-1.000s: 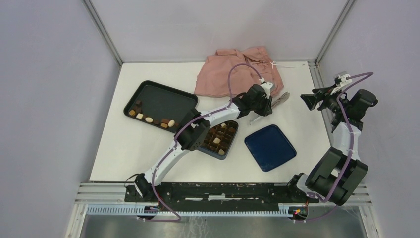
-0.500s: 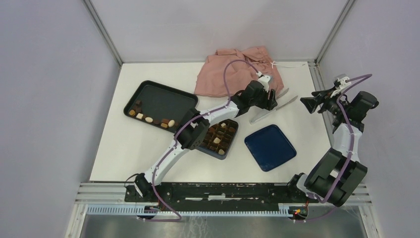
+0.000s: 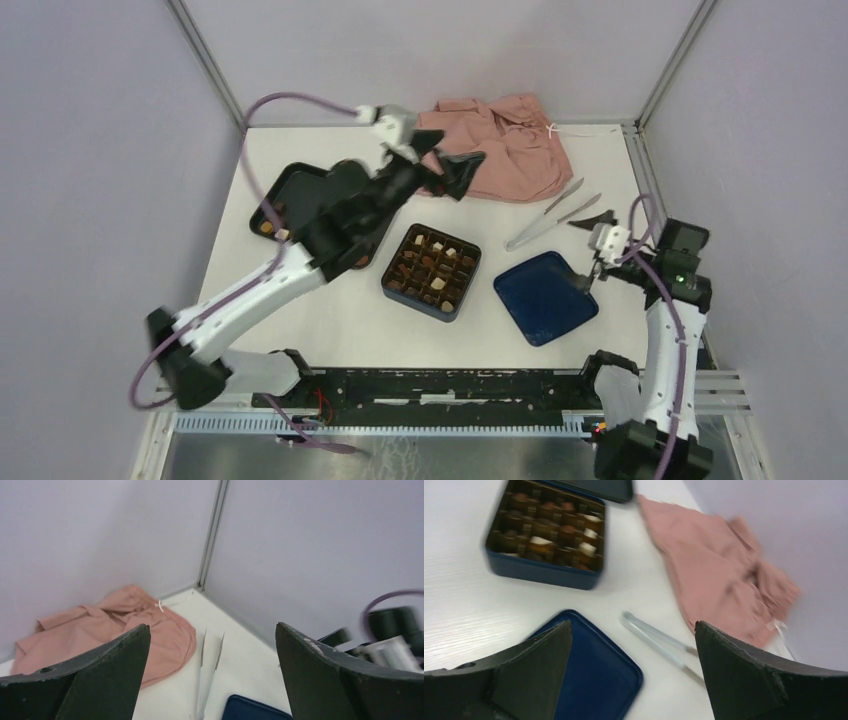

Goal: Pack the chocolate
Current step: Place the clamp at the center of the board, then pick up the box lid from the center of the board.

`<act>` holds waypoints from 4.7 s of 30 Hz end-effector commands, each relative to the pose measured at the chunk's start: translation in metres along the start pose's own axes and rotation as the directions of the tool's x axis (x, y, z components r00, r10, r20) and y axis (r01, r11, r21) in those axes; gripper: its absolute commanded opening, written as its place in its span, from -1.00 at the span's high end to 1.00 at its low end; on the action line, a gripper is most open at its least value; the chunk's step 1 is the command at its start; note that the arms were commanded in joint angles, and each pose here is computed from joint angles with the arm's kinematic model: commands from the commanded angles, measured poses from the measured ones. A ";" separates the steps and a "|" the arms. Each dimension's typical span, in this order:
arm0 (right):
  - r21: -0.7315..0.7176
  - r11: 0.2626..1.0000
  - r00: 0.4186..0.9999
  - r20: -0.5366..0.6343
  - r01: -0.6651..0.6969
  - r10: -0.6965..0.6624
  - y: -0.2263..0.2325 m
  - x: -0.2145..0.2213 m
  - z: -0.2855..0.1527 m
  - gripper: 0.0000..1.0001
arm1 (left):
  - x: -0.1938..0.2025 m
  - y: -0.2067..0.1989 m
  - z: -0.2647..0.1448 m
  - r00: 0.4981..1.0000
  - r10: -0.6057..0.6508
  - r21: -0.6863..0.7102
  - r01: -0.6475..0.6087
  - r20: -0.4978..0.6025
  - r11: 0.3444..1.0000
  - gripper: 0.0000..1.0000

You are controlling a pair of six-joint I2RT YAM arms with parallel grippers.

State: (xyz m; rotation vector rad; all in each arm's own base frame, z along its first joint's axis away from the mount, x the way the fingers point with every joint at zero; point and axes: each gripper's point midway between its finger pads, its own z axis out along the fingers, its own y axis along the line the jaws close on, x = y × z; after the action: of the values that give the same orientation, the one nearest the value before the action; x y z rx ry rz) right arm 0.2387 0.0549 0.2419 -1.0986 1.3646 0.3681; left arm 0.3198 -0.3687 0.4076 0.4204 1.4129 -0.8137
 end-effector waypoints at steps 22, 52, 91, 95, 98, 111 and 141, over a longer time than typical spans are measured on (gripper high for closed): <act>-0.285 0.953 0.824 -0.561 -0.099 -0.082 0.150 0.129 0.080 -0.69 | 0.113 0.052 -0.210 0.886 -0.454 -0.282 0.414 -0.092 0.866 -0.96; -0.223 0.893 0.717 -0.682 -0.391 0.144 0.174 0.119 0.106 -0.23 | 0.156 0.110 -0.249 0.907 -0.397 -0.595 0.243 -0.141 0.767 -0.69; 0.199 0.853 0.532 -0.707 -0.483 0.466 0.175 0.148 0.111 0.18 | 0.233 0.175 -0.252 0.858 -0.441 -0.846 0.016 -0.263 0.533 -0.26; 0.194 0.852 0.517 -0.722 -0.487 0.460 0.180 0.152 0.111 0.32 | 0.241 0.179 -0.255 0.845 -0.467 -0.849 0.029 -0.261 0.527 -0.23; 0.174 0.862 0.516 -0.739 -0.476 0.434 0.181 0.151 0.113 0.60 | 0.246 0.180 -0.255 0.835 -0.487 -0.848 0.048 -0.255 0.527 -0.19; 0.124 0.910 0.591 -0.725 -0.395 0.355 0.162 0.134 0.110 1.00 | 0.265 0.172 -0.255 0.796 -0.521 -0.822 0.053 -0.308 0.567 -0.09; -0.186 0.713 0.731 -0.293 -0.676 0.617 0.114 -0.023 0.108 1.00 | 0.187 0.088 -0.209 0.840 -0.455 -0.374 0.337 -0.295 0.864 -0.56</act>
State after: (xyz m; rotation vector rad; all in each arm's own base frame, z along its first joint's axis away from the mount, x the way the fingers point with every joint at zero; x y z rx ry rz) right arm 0.2032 0.1862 0.1439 -0.8441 2.0809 0.8825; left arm 0.2371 -0.1675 0.1341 -0.2065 2.1457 -0.5591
